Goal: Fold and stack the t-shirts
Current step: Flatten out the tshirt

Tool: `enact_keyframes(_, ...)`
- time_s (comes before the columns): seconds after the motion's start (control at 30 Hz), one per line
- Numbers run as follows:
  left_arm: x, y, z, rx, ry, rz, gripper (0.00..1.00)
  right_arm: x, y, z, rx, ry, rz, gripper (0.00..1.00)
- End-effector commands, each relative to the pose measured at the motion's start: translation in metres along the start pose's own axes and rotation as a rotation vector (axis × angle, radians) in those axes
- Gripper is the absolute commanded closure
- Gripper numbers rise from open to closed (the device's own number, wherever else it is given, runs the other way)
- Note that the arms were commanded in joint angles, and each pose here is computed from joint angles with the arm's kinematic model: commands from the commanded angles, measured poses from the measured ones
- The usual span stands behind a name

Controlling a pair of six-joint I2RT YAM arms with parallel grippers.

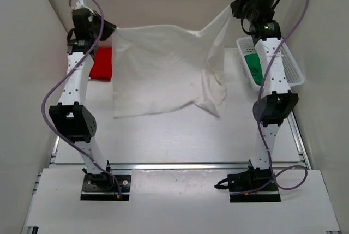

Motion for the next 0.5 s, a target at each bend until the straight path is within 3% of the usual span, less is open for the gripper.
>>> enact_keyframes(0.0, -0.042, 0.096, -0.070, -0.295, -0.148, 0.004, 1.00, 0.063, 0.169, -0.116, -0.621, 0.108, -0.126, 1.00)
enact_keyframes(0.1, -0.041, 0.116, -0.081, -0.353, -0.165, -0.009, 1.00, 0.067, 0.186, -0.138, -0.695, 0.141, -0.158, 1.00)
enact_keyframes(0.23, -0.029, 0.116, -0.089, -0.372, -0.167, -0.018, 1.00, 0.060, 0.180, -0.148, -0.636, 0.201, -0.220, 1.00)
enact_keyframes(0.37, -0.011, 0.086, -0.102, -0.383, -0.163, -0.035, 1.00, 0.058, 0.149, -0.146, -0.462, 0.192, -0.300, 1.00)
enact_keyframes(0.47, 0.015, 0.049, -0.118, -0.385, -0.099, -0.032, 1.00, 0.042, 0.080, -0.143, -0.243, 0.189, -0.296, 1.00)
Point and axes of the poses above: each gripper's point midway between its finger pads, its own z axis out along the fingers, its own x axis along the line the jaws close on, y = z × x, the point moved 8 cm from there along -z, back along the fingers, and after that the axes turned 1 degree about -z, right-handed, at the moved point
